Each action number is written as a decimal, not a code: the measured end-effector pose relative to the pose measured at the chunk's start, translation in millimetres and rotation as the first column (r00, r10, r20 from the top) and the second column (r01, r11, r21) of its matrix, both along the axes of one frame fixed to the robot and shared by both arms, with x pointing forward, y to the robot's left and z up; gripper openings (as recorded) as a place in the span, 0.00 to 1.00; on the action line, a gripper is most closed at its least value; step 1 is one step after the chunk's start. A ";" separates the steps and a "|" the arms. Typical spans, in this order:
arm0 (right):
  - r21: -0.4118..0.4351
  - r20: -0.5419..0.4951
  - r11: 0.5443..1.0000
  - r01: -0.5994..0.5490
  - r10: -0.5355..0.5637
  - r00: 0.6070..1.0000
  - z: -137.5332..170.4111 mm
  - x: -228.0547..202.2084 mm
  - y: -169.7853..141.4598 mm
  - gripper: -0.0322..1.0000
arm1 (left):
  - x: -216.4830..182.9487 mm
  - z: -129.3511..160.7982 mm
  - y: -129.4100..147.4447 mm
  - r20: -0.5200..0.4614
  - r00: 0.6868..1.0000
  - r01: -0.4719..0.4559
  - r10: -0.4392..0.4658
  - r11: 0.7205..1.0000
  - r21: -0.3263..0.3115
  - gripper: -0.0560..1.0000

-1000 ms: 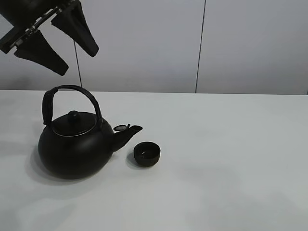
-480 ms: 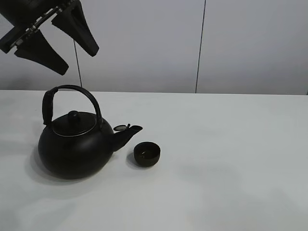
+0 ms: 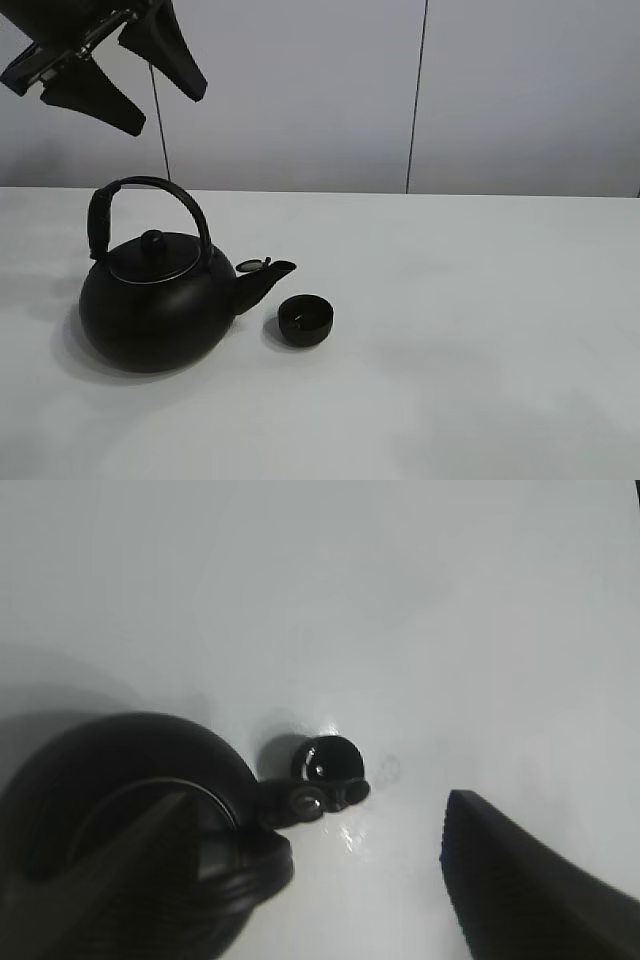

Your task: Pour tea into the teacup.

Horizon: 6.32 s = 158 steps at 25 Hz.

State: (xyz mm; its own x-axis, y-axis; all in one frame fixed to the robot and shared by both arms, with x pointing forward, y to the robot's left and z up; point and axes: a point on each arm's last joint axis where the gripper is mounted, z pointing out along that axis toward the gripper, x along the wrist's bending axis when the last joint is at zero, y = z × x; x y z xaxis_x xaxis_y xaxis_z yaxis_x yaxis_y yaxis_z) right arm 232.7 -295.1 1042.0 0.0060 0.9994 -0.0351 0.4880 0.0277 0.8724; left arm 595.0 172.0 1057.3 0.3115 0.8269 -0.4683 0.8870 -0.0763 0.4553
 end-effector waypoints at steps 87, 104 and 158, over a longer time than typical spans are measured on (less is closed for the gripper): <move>0.000 0.003 1.000 0.001 -0.001 1.000 0.2 0.1 -0.1 0.50 | -86.0 -166.8 44.0 0.812 0.578 -0.122 -0.080 0.975 0.183 0.17; 0.000 0.004 1.000 0.001 -0.001 1.000 0.3 0.2 -0.1 0.50 | -111.3 -74.3 51.6 0.880 0.475 -0.170 -0.017 0.979 0.111 0.16; 0.000 0.004 1.000 0.001 -0.001 1.000 0.3 0.2 -0.1 0.50 | -89.6 -129.0 7.6 0.832 0.532 -0.215 -0.159 0.925 0.314 0.16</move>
State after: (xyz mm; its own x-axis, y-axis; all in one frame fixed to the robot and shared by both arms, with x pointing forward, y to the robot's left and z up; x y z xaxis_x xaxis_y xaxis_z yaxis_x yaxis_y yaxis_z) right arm 232.9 -295.2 1042.3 0.0075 0.9994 -0.0351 0.4849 0.0270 0.8742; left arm 505.4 179.6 928.3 0.3719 0.8769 0.3046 0.1149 -0.3691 0.9223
